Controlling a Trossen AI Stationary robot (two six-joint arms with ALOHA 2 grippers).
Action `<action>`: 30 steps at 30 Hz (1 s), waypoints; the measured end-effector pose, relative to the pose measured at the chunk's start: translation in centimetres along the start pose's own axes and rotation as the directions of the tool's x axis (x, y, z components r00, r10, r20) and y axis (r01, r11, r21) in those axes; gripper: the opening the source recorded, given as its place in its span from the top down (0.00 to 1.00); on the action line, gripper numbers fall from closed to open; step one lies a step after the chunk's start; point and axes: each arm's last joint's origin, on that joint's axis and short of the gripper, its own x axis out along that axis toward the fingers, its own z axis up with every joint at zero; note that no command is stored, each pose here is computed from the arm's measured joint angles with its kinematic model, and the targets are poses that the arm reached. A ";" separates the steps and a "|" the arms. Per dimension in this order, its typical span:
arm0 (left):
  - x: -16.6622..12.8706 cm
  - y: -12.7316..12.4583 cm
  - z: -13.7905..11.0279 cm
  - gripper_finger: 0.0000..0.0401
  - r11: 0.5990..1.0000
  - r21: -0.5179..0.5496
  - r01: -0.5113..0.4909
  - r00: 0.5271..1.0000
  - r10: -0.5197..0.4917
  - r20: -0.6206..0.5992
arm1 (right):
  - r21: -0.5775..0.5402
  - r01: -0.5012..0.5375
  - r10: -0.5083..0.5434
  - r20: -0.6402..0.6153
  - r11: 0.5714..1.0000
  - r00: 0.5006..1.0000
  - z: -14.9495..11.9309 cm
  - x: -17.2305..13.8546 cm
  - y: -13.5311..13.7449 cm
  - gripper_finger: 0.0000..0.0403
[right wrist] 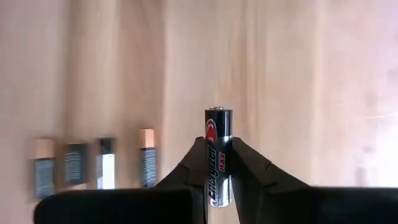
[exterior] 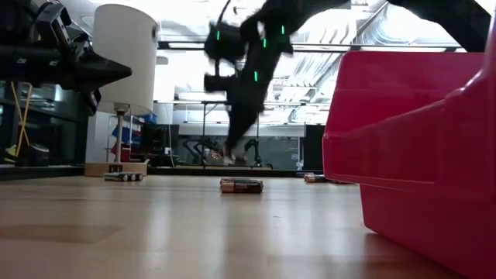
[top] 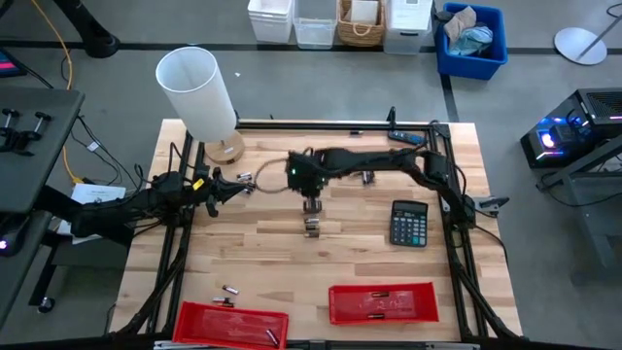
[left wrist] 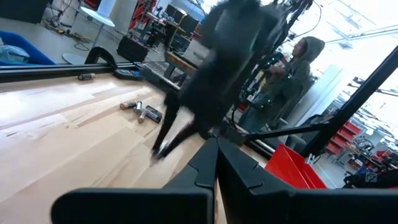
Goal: Sort batteries
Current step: Put the silver battery into the left red bin
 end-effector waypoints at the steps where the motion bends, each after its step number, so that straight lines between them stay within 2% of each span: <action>1: 0.0 0.0 0.0 1.00 1.000 0.000 0.000 1.000 0.000 0.000 | 0.012 -0.014 0.014 0.028 1.000 1.000 0.7 -1.0 0.0 0.92; 4: 0.0 0.0 0.0 1.00 1.000 0.000 0.000 1.000 0.000 0.000 | 0.058 -0.135 0.126 0.141 0.989 0.982 2.9 -3.7 0.7 0.92; 7: 0.0 0.0 0.0 1.00 1.000 0.000 -0.003 1.000 0.003 -0.004 | 0.071 -0.330 0.300 0.272 0.941 0.915 5.1 -6.0 2.8 0.92; 11: 0.1 0.0 -0.1 1.00 1.000 0.000 -0.005 1.000 0.005 -0.008 | 0.026 -0.484 0.453 0.310 0.875 0.836 6.4 -7.5 8.0 0.92; 14: 0.1 0.0 -0.1 1.00 1.000 0.000 -0.005 1.000 0.005 -0.009 | -0.013 -0.560 0.541 0.279 0.829 0.794 6.5 -7.5 12.6 0.92; 20: 0.1 0.0 -0.1 1.00 1.000 0.000 -0.005 1.000 0.005 -0.008 | -0.138 -0.613 0.626 0.240 0.778 0.741 5.9 -7.9 20.7 0.92; 25: 0.1 0.0 -0.1 1.00 1.000 0.000 -0.005 1.000 0.005 -0.009 | -0.163 -0.597 0.616 0.291 0.786 0.732 5.7 -7.0 26.0 0.92; 30: 0.1 0.0 -0.1 1.00 1.000 0.000 -0.006 1.000 0.006 -0.010 | -0.141 -0.564 0.573 0.363 0.813 0.735 5.6 -4.4 29.6 0.92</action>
